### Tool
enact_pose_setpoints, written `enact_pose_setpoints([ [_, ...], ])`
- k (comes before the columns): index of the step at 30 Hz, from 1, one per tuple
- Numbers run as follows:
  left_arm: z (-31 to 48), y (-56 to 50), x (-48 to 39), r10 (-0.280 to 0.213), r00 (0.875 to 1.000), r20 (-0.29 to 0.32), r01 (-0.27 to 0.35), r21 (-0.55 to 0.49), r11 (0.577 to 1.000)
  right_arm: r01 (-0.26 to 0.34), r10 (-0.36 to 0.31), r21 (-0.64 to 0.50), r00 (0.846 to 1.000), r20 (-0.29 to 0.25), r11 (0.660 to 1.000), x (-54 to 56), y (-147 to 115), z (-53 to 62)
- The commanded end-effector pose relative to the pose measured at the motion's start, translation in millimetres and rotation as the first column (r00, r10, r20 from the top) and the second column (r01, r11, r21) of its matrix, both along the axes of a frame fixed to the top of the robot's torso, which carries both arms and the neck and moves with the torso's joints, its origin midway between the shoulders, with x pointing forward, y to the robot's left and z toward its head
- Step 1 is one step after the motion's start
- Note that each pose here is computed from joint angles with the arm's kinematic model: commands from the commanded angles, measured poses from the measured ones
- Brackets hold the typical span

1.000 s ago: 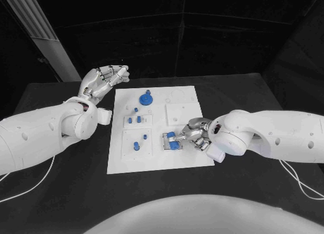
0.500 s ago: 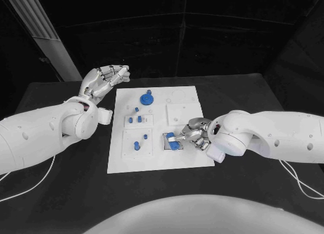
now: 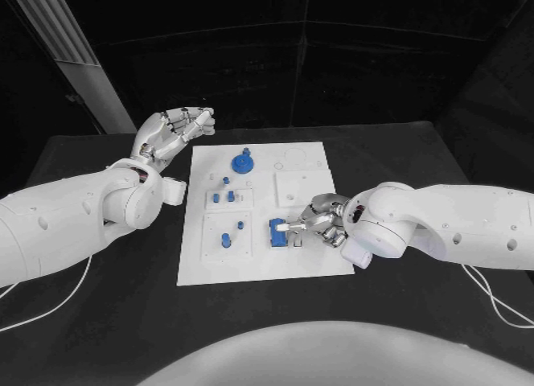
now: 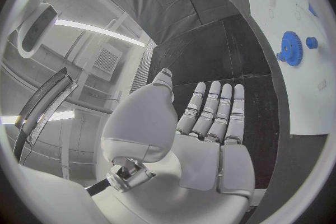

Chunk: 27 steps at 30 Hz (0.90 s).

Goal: Assemble the parts on the task board

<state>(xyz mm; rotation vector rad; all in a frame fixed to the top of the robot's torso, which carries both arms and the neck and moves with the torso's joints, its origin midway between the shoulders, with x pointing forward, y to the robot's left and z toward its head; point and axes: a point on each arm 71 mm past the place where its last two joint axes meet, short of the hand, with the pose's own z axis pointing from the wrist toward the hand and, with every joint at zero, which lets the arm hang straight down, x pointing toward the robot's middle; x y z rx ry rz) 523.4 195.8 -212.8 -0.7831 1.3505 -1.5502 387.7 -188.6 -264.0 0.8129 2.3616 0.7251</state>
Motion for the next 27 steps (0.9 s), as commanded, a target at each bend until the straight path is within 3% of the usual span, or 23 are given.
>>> enact_pose_setpoints([
  [1,9.6,-1.0,-2.5,-0.019,0.993,0.114,0.025,-0.055,0.998,0.007,-0.007,-0.005,1.000,0.019,1.000,0.5,-0.6,1.7],
  [14,8.9,-0.7,-2.1,-0.020,0.994,0.111,0.027,-0.055,0.998,-0.013,0.016,-0.029,0.991,0.132,1.000,-4.2,-11.0,14.1],
  [22,7.6,-1.1,-2.1,-0.023,0.994,0.105,0.029,-0.054,0.998,-0.004,0.018,-0.054,0.965,0.262,0.999,-5.1,-32.5,33.3],
  [27,7.3,-1.7,-1.6,-0.022,0.994,0.104,0.028,-0.053,0.998,-0.001,0.053,-0.157,0.944,0.327,0.988,-9.7,-56.0,42.4],
])
